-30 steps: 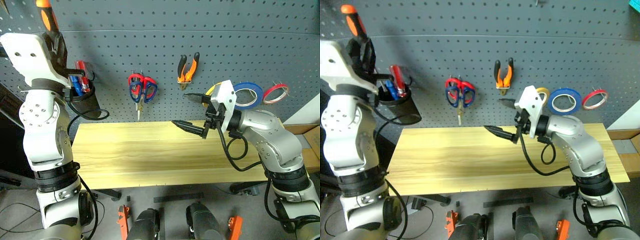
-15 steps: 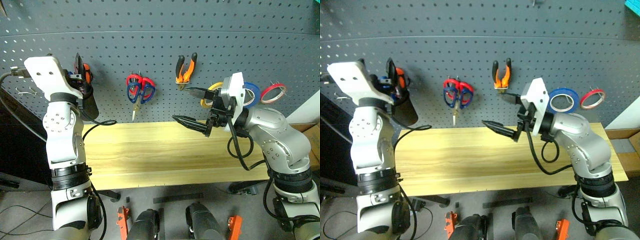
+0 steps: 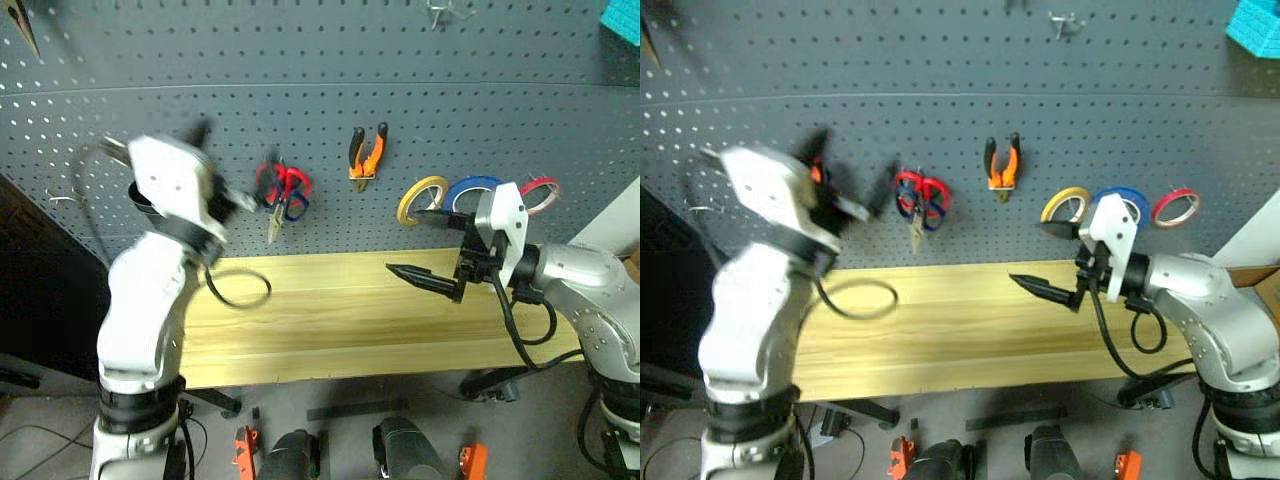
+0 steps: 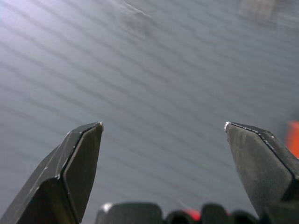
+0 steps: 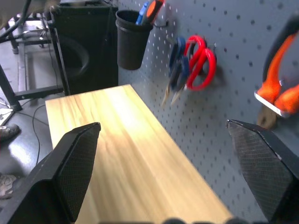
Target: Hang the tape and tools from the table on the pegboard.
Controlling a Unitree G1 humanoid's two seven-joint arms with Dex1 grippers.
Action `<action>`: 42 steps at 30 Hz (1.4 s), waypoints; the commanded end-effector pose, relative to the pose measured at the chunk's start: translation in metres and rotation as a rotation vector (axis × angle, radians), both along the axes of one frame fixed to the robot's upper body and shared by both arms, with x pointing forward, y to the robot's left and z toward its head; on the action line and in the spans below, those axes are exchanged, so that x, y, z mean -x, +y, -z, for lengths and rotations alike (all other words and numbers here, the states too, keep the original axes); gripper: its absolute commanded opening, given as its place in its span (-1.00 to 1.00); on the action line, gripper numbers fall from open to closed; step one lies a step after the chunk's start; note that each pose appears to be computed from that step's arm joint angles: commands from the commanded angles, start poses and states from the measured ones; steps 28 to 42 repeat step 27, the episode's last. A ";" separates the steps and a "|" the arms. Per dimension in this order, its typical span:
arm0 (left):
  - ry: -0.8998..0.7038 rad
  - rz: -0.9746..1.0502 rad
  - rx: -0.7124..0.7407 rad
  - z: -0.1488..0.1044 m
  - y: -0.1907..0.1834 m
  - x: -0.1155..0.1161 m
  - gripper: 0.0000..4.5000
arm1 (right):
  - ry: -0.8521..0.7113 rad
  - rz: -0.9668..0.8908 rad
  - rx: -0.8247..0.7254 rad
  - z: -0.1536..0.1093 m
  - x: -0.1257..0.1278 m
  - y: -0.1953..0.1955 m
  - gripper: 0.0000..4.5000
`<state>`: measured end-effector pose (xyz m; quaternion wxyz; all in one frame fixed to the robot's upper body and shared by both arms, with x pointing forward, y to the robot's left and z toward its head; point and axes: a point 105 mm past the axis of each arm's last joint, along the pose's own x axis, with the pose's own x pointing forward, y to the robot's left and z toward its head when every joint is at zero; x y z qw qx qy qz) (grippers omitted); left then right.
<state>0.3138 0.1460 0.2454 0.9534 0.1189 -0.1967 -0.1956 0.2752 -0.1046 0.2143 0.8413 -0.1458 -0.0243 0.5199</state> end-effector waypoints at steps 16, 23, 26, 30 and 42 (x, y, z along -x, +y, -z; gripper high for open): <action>0.413 -0.331 -0.086 0.153 0.064 0.005 0.99 | 0.041 0.676 0.009 0.141 -0.035 -0.044 1.00; 0.496 -0.442 0.073 0.187 0.085 0.011 0.99 | 0.022 0.893 -0.149 0.152 -0.047 -0.067 1.00; 0.496 -0.474 0.114 0.187 0.090 0.009 0.99 | 0.036 0.949 -0.200 0.151 -0.054 -0.082 1.00; 0.491 -0.483 0.128 0.187 0.092 0.009 0.99 | 0.044 0.951 -0.187 0.154 -0.055 -0.084 1.00; 0.491 -0.483 0.128 0.187 0.092 0.009 0.99 | 0.044 0.951 -0.187 0.154 -0.055 -0.084 1.00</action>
